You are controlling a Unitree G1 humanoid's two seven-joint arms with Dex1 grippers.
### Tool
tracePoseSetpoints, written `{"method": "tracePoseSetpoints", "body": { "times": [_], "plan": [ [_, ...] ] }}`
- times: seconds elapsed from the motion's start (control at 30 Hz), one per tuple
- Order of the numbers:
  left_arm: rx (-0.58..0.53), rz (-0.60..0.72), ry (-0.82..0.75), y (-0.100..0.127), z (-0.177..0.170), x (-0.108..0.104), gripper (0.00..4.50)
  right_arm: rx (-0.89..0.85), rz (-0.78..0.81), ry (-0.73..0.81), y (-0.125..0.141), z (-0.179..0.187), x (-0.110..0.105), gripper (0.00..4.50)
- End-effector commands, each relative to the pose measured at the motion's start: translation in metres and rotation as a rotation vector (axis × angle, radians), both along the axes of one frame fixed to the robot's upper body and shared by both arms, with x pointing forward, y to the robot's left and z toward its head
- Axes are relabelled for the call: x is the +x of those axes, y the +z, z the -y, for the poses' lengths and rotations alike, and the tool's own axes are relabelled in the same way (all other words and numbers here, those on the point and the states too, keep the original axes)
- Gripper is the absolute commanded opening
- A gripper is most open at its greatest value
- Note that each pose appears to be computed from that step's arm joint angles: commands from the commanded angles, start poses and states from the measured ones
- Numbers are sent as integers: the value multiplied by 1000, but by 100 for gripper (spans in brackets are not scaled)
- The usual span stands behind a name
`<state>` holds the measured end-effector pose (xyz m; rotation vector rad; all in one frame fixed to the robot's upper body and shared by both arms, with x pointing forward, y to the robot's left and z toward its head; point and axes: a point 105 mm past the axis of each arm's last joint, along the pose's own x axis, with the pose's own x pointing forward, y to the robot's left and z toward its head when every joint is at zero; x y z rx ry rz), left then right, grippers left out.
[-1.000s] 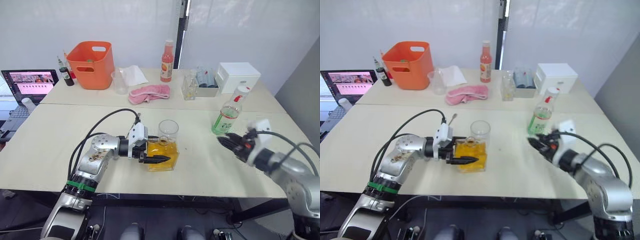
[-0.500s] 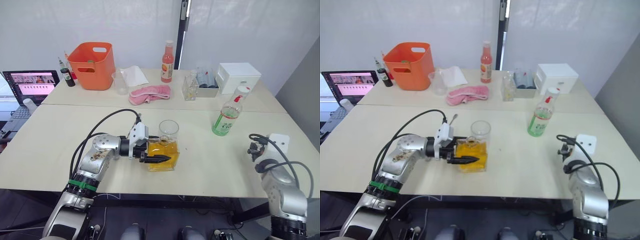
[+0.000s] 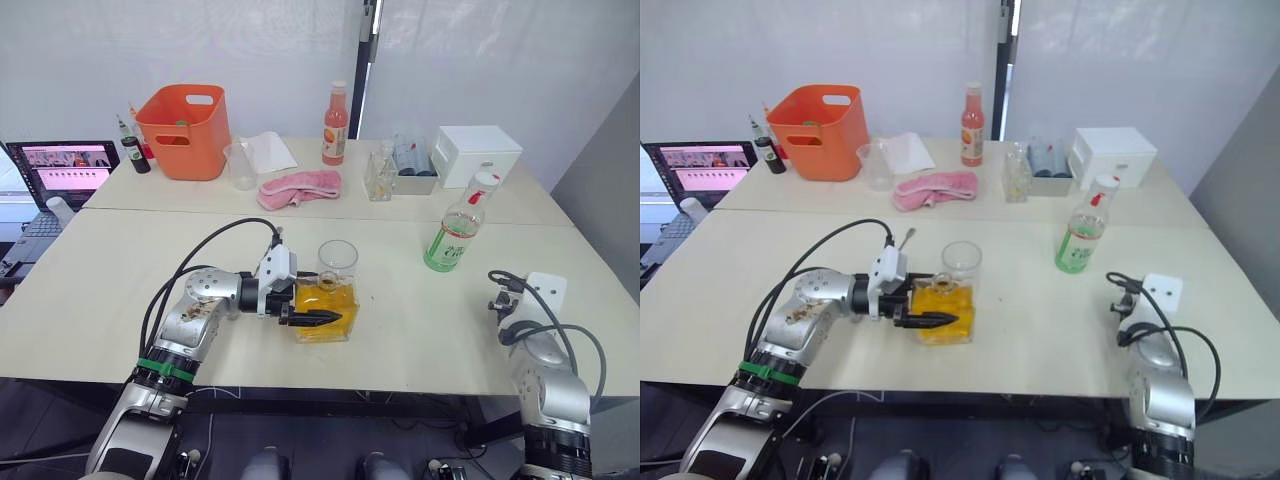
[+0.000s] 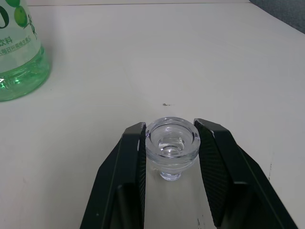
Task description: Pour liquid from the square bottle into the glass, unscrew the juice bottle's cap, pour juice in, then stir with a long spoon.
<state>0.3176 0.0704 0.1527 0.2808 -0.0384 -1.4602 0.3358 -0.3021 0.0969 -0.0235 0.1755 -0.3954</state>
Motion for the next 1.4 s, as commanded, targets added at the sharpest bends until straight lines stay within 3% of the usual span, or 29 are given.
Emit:
{"method": "tracePoseSetpoints", "body": {
  "times": [0.03, 0.07, 0.13, 0.37, 0.67, 0.77, 0.9, 1.07, 1.4],
  "plan": [
    [-4, 49, -12, 10, 5, 1, 281, -31, 32, -1, 11, 5, 1, 105],
    [-4, 50, -12, 10, 5, 1, 281, -28, 32, 1, 11, 5, 2, 105],
    [-5, 50, -9, 10, 5, 2, 281, -26, 34, 3, 11, 5, 3, 211],
    [-7, 48, -12, 10, 5, 2, 281, -3, 85, 3, 19, 6, 3, 447],
    [-15, 51, -14, 12, 4, 2, 281, -51, 242, 120, 60, -3, -5, 450],
    [-37, 59, -16, 20, 1, 1, 281, -69, 296, 212, 80, -7, -16, 450],
    [-48, 45, -20, 20, -3, -3, 281, -100, 316, 474, 95, -31, -33, 450],
    [-73, 41, -15, 25, -10, -11, 281, -48, 265, 785, 91, -67, -55, 450],
    [-73, 36, 82, 41, -49, -28, 281, 3, 113, 1128, 67, -115, -74, 450]
  ]
}}
